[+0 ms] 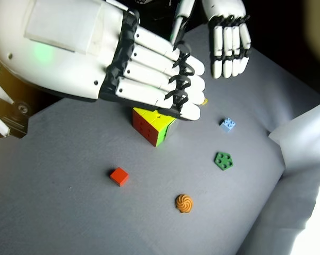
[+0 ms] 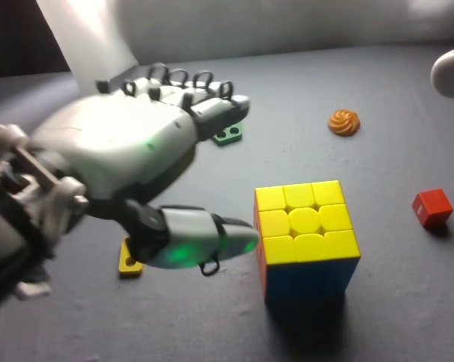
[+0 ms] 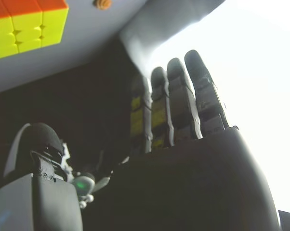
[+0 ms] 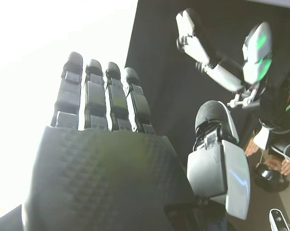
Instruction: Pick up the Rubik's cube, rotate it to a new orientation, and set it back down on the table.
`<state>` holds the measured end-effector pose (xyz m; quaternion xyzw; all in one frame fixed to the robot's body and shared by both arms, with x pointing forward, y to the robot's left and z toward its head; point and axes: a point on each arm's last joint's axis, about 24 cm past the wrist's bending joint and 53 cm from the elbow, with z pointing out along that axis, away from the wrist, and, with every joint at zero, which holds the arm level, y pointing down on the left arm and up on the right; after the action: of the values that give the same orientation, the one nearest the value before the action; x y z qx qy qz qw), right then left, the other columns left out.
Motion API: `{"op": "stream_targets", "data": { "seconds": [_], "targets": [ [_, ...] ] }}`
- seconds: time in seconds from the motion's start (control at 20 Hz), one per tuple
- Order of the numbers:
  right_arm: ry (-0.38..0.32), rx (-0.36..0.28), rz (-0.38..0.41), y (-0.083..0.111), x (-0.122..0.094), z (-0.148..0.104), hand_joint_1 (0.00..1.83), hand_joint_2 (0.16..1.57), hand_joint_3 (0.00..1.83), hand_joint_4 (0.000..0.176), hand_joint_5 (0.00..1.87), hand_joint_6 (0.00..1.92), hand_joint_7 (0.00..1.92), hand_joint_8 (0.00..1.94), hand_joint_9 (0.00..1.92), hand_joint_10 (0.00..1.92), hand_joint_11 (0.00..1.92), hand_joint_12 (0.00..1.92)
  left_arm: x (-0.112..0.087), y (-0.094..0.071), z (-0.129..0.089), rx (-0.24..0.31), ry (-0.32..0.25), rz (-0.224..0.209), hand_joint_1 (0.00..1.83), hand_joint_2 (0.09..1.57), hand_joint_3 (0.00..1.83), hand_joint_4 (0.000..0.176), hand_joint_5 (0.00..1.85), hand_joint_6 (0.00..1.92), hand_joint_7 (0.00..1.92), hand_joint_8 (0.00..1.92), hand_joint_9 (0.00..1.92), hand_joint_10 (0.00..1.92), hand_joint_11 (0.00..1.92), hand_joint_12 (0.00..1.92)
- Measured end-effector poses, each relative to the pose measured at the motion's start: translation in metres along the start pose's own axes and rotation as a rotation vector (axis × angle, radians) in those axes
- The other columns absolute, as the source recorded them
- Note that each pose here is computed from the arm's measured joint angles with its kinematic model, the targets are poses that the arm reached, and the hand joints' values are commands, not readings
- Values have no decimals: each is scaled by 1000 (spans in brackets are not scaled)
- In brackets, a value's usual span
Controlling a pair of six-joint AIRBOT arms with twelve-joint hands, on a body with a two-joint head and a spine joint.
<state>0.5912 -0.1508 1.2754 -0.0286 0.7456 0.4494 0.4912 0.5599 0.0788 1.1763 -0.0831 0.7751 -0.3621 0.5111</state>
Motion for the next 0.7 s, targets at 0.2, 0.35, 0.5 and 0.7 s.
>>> {"op": "stream_targets", "data": {
  "seconds": [0.2,0.35,0.5,0.7],
  "targets": [
    [-1,1,0,0,0,0,0,1130,0,0,125,6,119,3,69,5,0,216,1,10,10,-55,-31,-29,1226,926,0,0,182,25,89,12,59,12,0,390],
    [-3,-4,0,1,-1,0,0,1138,2,0,103,2,91,2,48,4,0,146,13,16,17,-96,-23,-93,1214,901,0,0,148,1,70,0,42,2,0,386],
    [-13,-11,-33,6,-3,-3,0,1133,0,0,80,0,77,0,31,1,0,111,34,14,22,-122,16,-158,1176,931,6,0,132,3,67,3,37,6,0,337],
    [2,-33,-159,17,7,-4,0,1145,1,0,100,0,96,0,51,0,0,142,47,27,23,-206,22,-238,1156,972,5,0,139,13,22,4,6,2,0,208]
  ]
}}
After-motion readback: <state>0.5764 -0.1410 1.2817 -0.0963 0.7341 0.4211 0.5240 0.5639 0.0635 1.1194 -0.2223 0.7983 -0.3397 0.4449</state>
